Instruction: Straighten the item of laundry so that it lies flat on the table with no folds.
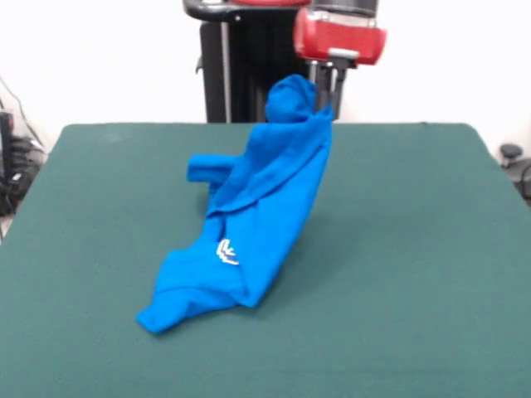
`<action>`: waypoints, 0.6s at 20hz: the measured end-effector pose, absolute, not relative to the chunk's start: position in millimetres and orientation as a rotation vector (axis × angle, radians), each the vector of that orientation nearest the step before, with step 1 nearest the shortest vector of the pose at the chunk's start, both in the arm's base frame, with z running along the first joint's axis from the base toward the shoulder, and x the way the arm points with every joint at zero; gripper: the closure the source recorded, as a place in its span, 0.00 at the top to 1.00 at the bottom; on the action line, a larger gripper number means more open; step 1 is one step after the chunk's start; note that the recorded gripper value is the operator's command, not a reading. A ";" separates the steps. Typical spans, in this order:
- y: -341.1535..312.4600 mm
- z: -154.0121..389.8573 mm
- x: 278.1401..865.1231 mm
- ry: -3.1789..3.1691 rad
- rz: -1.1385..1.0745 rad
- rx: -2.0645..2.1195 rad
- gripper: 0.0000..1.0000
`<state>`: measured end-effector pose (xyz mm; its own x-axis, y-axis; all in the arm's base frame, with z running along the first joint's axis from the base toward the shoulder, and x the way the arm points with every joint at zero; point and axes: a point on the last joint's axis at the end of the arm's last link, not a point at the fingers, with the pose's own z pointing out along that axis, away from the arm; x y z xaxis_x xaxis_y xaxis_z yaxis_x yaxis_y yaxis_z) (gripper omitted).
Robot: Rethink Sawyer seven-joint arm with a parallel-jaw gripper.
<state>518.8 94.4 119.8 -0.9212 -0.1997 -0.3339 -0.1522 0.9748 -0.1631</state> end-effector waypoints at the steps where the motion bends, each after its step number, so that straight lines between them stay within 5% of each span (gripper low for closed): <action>1: 99.5 118.7 516.2 2.766 -0.189 -0.257 0.00; 6: 127.1 107.7 500.8 2.733 -0.181 -0.252 0.00; 7: 132.5 103.6 498.4 2.717 -0.178 -0.243 1.00; 12: 134.9 100.7 496.8 2.700 -0.176 -0.225 1.00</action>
<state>496.8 134.9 100.7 -0.8973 -0.1844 -0.4010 -0.1310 0.9789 -0.1572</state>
